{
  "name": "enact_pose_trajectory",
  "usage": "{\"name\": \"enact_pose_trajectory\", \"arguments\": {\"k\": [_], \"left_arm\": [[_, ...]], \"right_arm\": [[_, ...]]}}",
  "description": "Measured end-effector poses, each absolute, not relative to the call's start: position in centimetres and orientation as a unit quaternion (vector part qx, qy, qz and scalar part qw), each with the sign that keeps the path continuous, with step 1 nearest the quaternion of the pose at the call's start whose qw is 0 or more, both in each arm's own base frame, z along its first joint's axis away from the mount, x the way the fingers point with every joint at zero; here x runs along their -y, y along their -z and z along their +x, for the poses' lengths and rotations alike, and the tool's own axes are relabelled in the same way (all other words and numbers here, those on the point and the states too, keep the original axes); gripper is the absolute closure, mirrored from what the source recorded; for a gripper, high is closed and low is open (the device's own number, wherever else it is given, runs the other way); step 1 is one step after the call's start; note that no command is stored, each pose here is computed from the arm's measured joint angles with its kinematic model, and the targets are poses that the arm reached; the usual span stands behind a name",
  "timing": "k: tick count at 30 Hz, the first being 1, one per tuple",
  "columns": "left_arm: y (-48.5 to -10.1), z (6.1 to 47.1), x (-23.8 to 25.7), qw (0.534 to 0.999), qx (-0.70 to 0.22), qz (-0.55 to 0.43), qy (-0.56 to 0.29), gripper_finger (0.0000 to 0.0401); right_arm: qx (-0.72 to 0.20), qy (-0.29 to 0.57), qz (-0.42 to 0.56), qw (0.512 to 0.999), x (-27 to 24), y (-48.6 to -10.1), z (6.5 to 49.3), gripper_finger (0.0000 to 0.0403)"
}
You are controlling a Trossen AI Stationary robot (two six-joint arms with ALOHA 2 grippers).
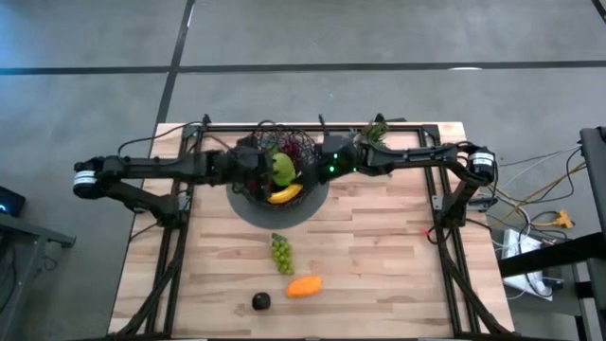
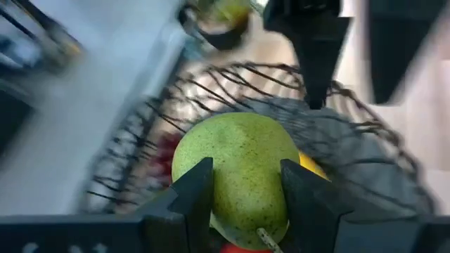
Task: Build produce basket
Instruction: Put the green pear into the black wire basket
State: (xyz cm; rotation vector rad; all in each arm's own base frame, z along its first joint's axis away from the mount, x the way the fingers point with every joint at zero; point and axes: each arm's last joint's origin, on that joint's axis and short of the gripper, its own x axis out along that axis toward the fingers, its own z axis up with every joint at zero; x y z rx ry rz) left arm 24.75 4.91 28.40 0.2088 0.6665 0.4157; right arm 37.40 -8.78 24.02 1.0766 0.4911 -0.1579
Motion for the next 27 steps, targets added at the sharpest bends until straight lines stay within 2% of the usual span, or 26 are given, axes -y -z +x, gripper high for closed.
{"name": "enact_pose_trajectory", "arguments": {"k": [7,13,20,23,27], "left_arm": [[-28.5,27.0,-6.4,0.921,-0.377,-0.013,-0.098,0.0267],[-25.6,29.6,-7.1,0.904,-0.417,-0.025,-0.088,0.0267],[-25.0,31.8,-7.7,0.903,-0.413,-0.050,-0.108,0.0265],[-25.5,32.2,-8.1,0.905,-0.402,-0.069,-0.123,0.0248],[-26.0,32.2,-8.8,0.908,-0.392,-0.073,-0.132,0.0198]], "right_arm": [[-0.263,0.117,0.466,0.837,5.0,-25.5,36.2,0.0093],[-0.233,0.168,0.427,0.857,2.3,-27.6,34.9,0.0099],[-0.195,0.188,0.406,0.873,0.8,-29.3,34.0,0.0099],[-0.194,0.186,0.406,0.874,0.4,-29.4,33.9,0.0099],[-0.196,0.189,0.401,0.875,0.0,-29.2,34.0,0.0099]]}}
